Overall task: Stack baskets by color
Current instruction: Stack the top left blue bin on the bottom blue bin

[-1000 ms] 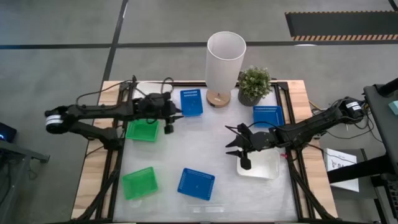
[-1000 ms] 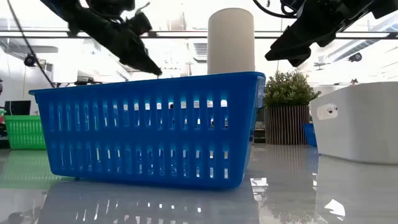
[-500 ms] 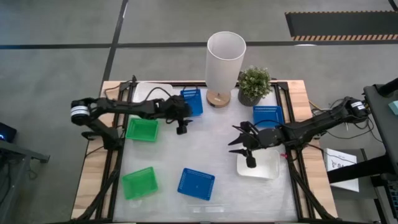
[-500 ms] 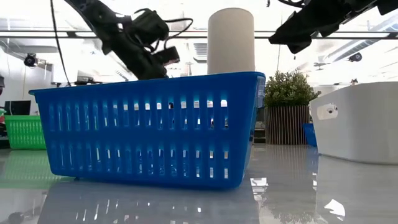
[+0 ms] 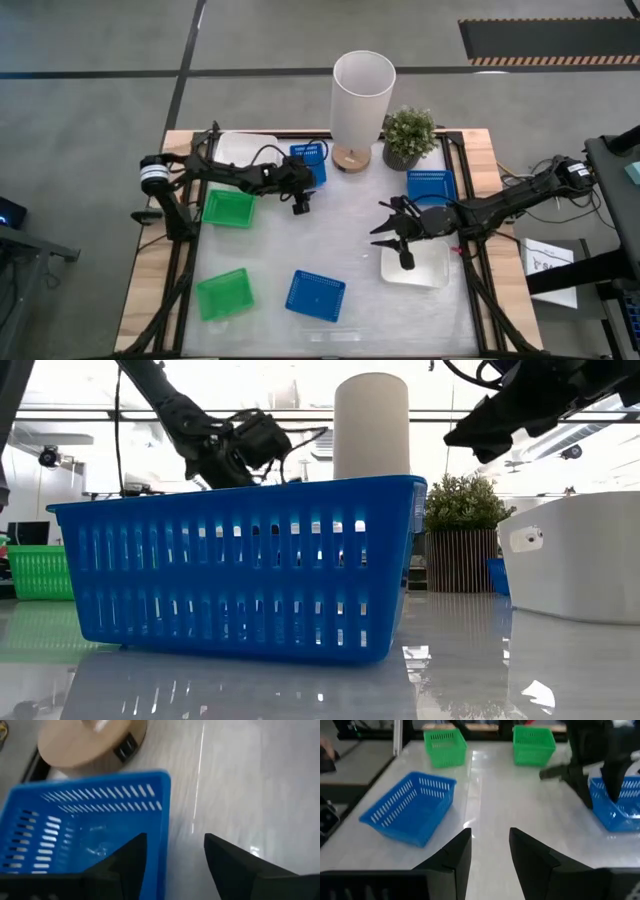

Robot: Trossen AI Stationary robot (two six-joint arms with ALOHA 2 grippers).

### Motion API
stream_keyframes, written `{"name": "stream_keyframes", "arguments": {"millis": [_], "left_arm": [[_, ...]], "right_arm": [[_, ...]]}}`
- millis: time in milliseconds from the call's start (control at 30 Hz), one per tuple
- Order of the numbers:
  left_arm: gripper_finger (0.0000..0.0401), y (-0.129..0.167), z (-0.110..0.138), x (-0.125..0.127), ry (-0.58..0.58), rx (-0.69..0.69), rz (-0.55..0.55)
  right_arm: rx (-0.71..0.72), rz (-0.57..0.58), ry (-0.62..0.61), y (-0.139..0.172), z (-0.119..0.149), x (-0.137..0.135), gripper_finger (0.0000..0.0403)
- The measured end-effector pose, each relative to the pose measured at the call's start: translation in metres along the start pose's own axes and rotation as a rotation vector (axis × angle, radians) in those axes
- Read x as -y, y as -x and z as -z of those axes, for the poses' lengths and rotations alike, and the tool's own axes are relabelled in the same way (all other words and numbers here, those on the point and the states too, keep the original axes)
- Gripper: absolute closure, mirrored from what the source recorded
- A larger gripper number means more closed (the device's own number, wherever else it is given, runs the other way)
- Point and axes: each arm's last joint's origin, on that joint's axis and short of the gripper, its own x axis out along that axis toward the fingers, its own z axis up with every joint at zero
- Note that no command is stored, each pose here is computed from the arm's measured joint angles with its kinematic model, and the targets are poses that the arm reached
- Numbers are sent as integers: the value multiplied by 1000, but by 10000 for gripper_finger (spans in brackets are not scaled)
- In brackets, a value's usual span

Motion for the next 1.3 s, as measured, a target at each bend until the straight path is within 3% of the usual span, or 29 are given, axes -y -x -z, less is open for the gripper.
{"name": "stream_keyframes", "arguments": {"millis": [133,367,600,700,867,1067,1300], "left_arm": [[269,-4,1,1,2,2,-10],[388,-1,-1,-1,4,13,-20],[399,22,-17,12,-34,90,4],[400,41,-27,23,-105,144,39],[400,89,-41,46,-253,291,275],[400,142,-43,64,-263,463,627],[401,170,-32,91,-339,499,779]], "right_arm": [[2,0,-17,1,1,0,277],[7,-1,-18,1,1,0,277],[10,-1,-28,-1,1,0,277],[2,0,-27,-3,2,0,277],[23,8,12,-9,0,-1,271],[43,-5,92,-20,-22,-5,226],[39,-31,204,-43,-56,-14,176]]}}
